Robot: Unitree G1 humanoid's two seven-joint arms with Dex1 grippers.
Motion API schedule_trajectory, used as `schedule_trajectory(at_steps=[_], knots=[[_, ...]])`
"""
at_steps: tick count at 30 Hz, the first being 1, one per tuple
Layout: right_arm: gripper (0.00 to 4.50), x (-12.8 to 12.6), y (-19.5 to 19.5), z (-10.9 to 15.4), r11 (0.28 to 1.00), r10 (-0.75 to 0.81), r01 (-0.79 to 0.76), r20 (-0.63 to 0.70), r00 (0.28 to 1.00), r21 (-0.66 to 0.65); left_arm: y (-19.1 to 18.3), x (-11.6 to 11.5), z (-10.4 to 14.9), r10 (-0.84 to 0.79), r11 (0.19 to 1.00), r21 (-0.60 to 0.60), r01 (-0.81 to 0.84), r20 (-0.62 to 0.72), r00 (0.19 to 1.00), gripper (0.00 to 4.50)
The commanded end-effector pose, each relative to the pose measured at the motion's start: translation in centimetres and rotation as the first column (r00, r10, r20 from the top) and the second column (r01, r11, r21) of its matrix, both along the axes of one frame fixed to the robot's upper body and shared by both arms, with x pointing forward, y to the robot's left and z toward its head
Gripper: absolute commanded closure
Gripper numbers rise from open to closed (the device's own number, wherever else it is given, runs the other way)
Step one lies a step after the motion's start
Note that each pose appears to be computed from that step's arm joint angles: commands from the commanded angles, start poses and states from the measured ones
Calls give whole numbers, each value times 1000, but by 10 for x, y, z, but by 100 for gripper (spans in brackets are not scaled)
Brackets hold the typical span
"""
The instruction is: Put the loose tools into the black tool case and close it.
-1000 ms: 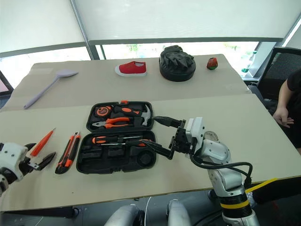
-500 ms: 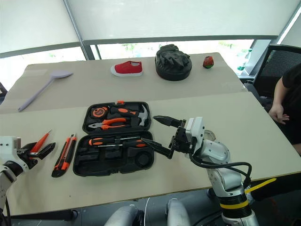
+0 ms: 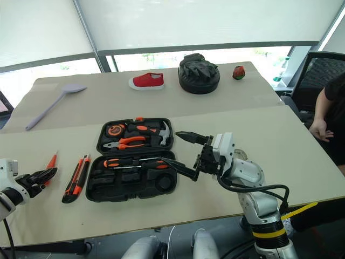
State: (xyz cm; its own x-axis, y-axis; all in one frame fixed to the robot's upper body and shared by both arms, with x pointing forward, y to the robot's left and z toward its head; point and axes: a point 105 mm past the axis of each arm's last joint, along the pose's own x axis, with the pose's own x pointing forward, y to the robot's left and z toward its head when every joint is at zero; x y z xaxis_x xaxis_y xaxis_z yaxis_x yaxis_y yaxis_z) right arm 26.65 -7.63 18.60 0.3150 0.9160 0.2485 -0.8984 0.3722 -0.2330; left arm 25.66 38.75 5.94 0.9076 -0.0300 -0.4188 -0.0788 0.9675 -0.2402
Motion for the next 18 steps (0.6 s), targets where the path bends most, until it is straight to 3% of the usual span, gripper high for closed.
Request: schedule_trajectory(at_steps=[1, 2, 5, 8, 10, 11, 13, 15, 18], knots=[[0, -3, 1, 10, 1000, 11, -12, 44, 999, 8, -11, -24, -55, -10, 999, -41, 2, -196, 981, 379], [0, -3, 1, 10, 1000, 12, -12, 44, 999, 8, -11, -24, -55, -10, 999, -40, 3, -184, 983, 403], [0, -3, 3, 10, 1000, 14, -15, 43, 999, 10, -10, -18, -44, -10, 1000, -29, 8, -82, 997, 403], [0, -4, 3, 10, 1000, 16, -17, 44, 999, 12, 6, -4, -4, -11, 991, 136, -9, 147, 989, 403], [0, -4, 3, 9, 1000, 13, -14, 40, 999, 12, 25, 3, 34, 9, 941, 323, -100, 272, 962, 403], [0, -4, 2, 9, 1000, 13, -13, 36, 999, 10, 27, 6, 55, -57, 868, 486, -102, 301, 952, 403], [0, -5, 1, 8, 1000, 13, -14, 32, 999, 7, 22, 8, 72, -160, 757, 648, -82, 305, 939, 403], [0, -6, 1, 7, 1000, 14, -14, 26, 1000, 4, 12, 9, 71, -286, 551, 834, 16, 171, 943, 403], [0, -6, 1, 8, 1000, 18, -18, 22, 1000, 2, 1, 7, 52, -383, 255, 949, 186, -78, 920, 403]])
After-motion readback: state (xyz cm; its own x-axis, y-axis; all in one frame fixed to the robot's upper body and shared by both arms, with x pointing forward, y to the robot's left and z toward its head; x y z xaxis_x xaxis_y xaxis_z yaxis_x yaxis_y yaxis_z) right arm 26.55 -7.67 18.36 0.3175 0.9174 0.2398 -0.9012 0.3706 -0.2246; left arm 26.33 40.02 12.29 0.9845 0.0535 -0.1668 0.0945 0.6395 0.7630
